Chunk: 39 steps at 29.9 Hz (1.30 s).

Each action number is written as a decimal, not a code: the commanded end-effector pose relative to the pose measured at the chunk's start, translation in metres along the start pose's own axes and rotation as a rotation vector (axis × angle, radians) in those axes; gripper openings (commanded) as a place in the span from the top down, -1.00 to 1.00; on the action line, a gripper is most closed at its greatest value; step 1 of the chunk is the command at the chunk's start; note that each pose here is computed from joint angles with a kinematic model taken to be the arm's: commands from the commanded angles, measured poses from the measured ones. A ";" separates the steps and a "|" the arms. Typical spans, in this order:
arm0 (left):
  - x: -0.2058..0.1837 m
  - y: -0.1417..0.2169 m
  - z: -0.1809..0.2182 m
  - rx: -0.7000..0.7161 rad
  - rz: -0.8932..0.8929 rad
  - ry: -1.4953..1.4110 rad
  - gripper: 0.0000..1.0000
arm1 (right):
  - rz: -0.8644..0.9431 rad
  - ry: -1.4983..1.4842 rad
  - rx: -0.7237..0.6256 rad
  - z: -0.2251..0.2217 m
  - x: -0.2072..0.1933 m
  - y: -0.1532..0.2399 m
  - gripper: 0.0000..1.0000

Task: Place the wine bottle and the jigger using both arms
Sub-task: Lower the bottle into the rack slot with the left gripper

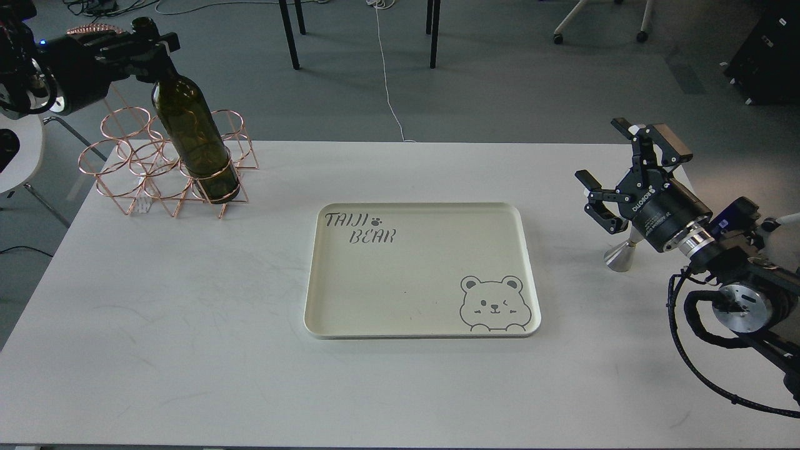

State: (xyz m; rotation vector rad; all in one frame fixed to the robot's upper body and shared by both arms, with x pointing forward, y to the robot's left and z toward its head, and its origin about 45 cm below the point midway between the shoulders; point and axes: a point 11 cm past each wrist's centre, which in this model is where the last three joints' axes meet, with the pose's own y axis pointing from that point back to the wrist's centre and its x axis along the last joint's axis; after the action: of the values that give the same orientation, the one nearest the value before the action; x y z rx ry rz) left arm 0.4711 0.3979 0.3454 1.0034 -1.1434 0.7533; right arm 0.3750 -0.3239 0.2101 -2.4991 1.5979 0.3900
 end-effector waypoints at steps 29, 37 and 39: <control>-0.025 -0.001 -0.006 0.017 -0.031 0.045 -0.54 | 0.001 -0.002 -0.004 0.002 0.000 0.001 -0.98; -0.025 0.007 -0.011 0.021 -0.018 0.090 -0.94 | 0.000 -0.003 -0.002 0.001 0.000 0.001 -0.98; -0.034 0.017 -0.018 0.037 -0.044 0.088 -0.95 | 0.001 -0.004 0.000 0.001 0.000 0.001 -0.98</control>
State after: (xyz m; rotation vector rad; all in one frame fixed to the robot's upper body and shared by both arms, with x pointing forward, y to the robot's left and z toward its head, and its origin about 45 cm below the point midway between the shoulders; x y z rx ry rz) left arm 0.4629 0.4099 0.3225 0.9869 -1.0517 0.7891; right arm 0.3736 -0.3234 0.2088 -2.4993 1.5967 0.3962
